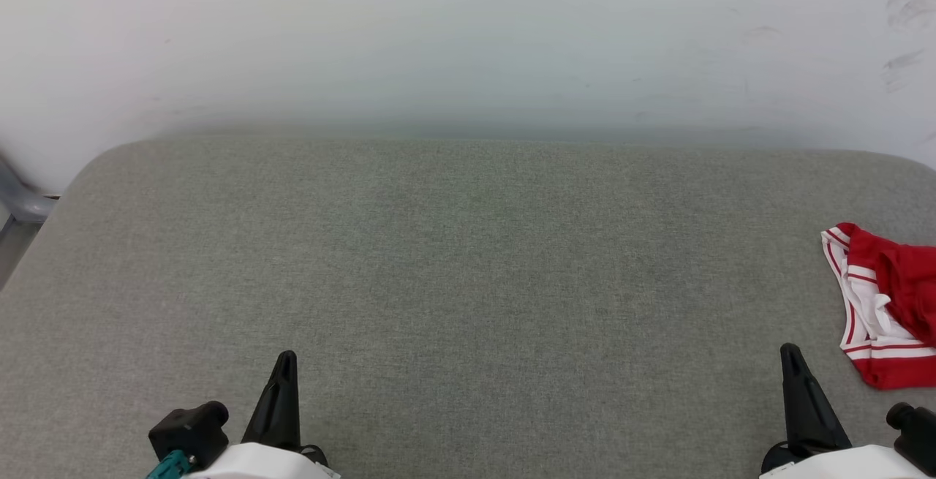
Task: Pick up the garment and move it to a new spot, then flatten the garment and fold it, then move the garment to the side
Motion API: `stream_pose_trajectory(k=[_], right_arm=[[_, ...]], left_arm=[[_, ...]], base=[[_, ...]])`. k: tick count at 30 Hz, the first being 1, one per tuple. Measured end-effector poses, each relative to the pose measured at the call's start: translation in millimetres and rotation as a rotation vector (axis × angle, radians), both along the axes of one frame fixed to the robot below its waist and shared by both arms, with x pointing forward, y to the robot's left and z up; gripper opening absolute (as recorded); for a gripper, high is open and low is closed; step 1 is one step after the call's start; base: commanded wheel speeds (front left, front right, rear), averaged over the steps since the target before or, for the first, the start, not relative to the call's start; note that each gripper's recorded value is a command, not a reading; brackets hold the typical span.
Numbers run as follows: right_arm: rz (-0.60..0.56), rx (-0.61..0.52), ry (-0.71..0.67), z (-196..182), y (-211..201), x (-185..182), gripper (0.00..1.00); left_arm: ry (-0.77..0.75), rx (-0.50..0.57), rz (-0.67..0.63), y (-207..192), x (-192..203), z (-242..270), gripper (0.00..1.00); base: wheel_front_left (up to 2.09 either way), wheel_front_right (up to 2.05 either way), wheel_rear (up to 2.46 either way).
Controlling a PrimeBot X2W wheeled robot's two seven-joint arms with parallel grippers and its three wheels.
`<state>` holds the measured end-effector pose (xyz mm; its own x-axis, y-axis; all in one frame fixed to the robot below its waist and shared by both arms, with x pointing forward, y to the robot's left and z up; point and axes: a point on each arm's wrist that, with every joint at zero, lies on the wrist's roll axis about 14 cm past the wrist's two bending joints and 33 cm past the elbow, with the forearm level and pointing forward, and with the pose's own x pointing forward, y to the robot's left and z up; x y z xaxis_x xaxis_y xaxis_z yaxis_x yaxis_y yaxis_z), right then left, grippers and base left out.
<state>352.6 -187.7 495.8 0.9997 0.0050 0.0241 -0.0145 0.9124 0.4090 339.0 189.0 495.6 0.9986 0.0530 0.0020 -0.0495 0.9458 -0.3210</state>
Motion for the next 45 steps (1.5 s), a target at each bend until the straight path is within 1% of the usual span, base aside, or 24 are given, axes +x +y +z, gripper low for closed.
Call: stream_pose_trajectory(k=[11, 23, 45], right_arm=[[-0.019, 0.178, 0.029, -3.7, -4.0, 4.5, 0.00], [-0.030, 0.349, 0.039, -2.7, -6.4, 11.4, 0.00], [-0.036, 0.614, 0.060, -4.3, -8.8, 18.3, 0.00]], left_arm=[[0.026, -0.192, 0.016, 5.8, 6.0, -4.7, 0.00], [0.043, -0.378, 0.023, 9.2, 12.5, -7.2, 0.00], [0.045, -0.665, 0.022, 12.0, 23.3, -6.8, 0.00]], base=[[0.00, 0.00, 0.00], [0.00, 0.00, 0.00], [0.00, 0.00, 0.00]])
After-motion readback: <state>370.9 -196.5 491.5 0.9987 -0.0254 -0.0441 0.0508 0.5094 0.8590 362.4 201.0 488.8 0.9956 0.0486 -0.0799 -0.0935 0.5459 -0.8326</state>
